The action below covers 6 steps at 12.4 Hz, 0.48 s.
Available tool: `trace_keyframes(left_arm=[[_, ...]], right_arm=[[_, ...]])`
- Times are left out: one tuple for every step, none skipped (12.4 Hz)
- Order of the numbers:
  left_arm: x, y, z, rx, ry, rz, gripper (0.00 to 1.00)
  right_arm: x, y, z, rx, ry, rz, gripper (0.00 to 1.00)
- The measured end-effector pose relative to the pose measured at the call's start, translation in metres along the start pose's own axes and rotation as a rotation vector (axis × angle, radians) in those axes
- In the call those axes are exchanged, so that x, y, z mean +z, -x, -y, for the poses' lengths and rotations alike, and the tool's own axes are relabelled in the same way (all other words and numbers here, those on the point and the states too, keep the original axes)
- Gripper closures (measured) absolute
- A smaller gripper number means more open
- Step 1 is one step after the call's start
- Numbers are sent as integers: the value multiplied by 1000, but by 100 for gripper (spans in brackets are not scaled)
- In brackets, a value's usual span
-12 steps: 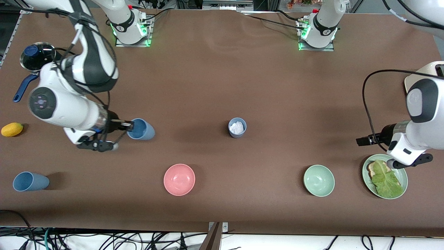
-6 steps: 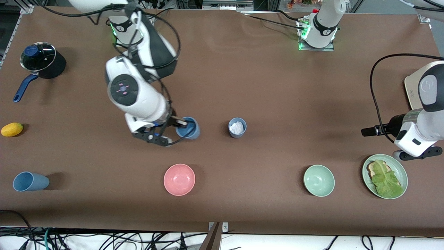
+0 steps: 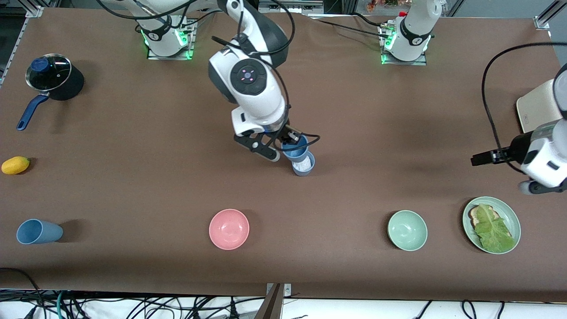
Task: Stack blue cups with both arms
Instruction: 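Carry the held blue cup with the right gripper over the tissue cup, then lower the held blue cup into the tissue cup with the right gripper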
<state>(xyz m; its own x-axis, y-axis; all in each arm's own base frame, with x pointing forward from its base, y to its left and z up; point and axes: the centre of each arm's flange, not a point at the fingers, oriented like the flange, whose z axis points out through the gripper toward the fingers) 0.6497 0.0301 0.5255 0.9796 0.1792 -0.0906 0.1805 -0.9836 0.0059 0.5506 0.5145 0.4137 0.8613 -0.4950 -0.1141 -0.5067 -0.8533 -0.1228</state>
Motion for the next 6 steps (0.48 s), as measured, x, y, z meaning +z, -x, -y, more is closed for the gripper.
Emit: trace_keyframes(left_arm=[[-19, 9, 1, 0, 5, -37, 0], [-32, 20, 2, 1, 7, -52, 0], [-36, 30, 3, 2, 8, -55, 0], [-41, 39, 2, 5, 11, -66, 0], [-51, 49, 0, 12, 13, -80, 0], [-64, 62, -5, 25, 15, -90, 0]], right_arm=[[4, 3, 1, 1, 6, -1, 96], [7, 2, 1, 3, 11, -5, 96], [12, -1, 0, 5, 18, -7, 96], [19, 0, 0, 2, 29, -8, 96], [28, 2, 1, -5, 43, -14, 96], [37, 5, 2, -7, 54, -18, 96]])
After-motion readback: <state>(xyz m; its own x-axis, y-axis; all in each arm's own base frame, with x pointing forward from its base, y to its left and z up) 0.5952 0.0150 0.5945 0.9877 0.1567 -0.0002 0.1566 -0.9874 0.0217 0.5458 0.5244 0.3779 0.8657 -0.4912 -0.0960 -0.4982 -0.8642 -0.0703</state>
